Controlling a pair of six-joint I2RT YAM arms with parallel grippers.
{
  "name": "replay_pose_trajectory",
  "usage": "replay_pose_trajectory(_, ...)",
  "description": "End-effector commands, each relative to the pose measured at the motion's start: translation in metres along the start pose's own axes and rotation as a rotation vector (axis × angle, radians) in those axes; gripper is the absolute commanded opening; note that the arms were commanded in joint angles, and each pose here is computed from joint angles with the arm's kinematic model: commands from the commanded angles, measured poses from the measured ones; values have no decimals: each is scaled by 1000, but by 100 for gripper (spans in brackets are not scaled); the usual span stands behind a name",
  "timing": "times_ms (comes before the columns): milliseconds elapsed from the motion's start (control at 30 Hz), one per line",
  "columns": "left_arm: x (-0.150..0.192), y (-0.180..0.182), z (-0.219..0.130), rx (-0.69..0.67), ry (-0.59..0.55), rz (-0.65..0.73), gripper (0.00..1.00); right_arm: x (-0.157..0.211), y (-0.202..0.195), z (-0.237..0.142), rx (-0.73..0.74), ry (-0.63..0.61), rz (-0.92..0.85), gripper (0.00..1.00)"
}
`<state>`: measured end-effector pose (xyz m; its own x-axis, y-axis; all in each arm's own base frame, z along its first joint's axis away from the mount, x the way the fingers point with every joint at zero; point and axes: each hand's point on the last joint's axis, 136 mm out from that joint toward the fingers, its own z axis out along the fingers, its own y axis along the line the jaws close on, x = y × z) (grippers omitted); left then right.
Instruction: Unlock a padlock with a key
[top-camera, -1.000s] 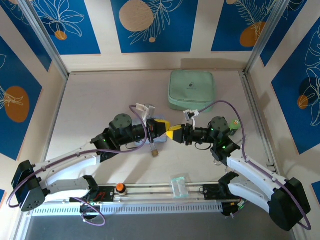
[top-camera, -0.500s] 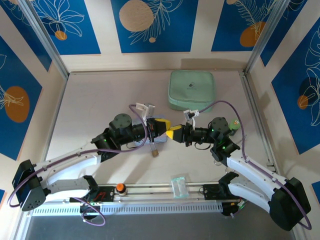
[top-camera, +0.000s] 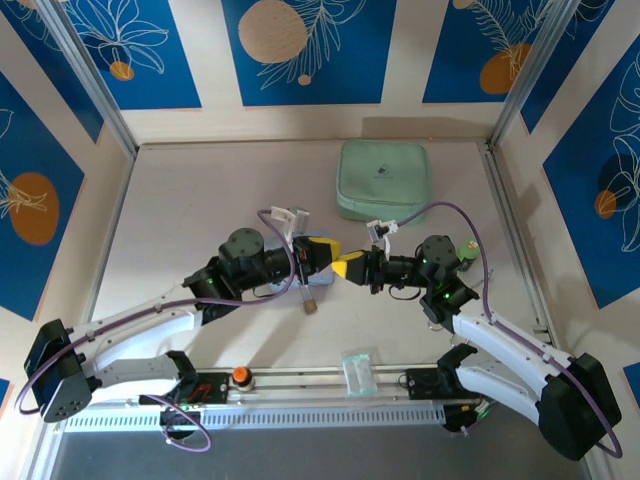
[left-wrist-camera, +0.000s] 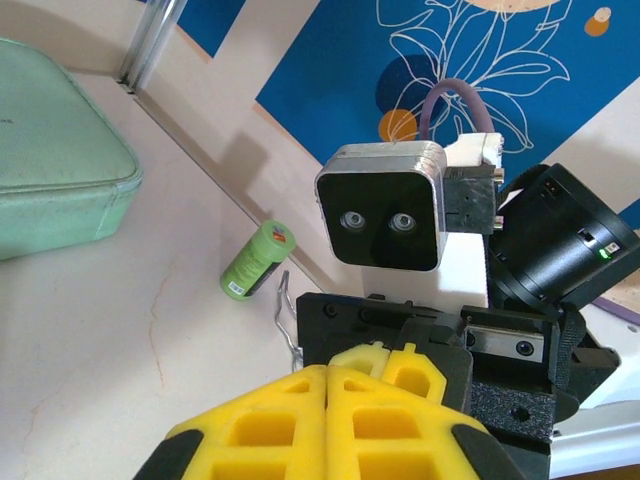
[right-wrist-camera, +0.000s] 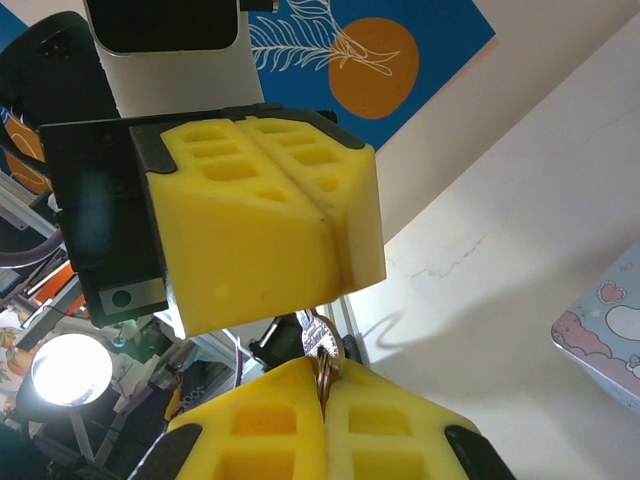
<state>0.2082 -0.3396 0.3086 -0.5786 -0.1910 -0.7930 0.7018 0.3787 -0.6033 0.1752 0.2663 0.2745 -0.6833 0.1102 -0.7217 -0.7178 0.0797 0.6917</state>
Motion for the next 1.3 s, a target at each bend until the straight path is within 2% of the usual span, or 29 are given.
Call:
replay_pose_trajectory(0,-5,4,-1,-18,-25,-12,20,4,-4,0,11,-3,-2,0)
replay_pose_trajectory(33,-5,7,-2,-34,-32,-16,33,4,-5,0,13,-2,-1,0)
replay_pose_trajectory(67,-7,9,-3,-46,-46,-18,50,4,-6,0,16,-1,1,0)
replay_pose_trajectory(133,-10,14,-7,-74,-75,-22,77,5,-8,0,26,-2,4,0)
replay_pose_trajectory(167,-12,17,-9,-92,-90,-24,85,5,-10,0,34,-2,7,0)
replay_pose_trajectory(200,-13,19,-11,-105,-101,-30,88,6,-12,0,44,-3,14,0)
replay_pose_trajectory(300,-16,21,-15,-121,-116,-43,88,9,-22,0,86,5,40,0)
replay_pose_trajectory(433,-10,42,-18,-233,-100,-72,90,17,-47,-1,185,38,129,0)
replay_pose_trajectory(500,-5,48,-17,-252,-94,-75,78,21,-49,0,178,53,143,0)
replay_pose_trajectory(533,-2,49,-14,-242,-90,-85,75,22,-49,1,175,54,147,0)
replay_pose_trajectory(667,12,47,0,-200,-27,-94,76,26,-47,3,174,72,144,0)
replay_pose_trajectory(800,26,55,5,-245,55,-98,75,37,-50,1,198,123,156,0)
replay_pose_trajectory(900,36,81,-12,-405,79,-123,70,57,-83,-14,425,217,274,0)
replay_pose_trajectory(1000,45,104,-31,-528,75,-133,67,91,-108,-31,603,383,392,0)
replay_pose_trajectory(1267,77,114,-25,-482,71,-254,66,132,-144,-37,744,566,492,0)
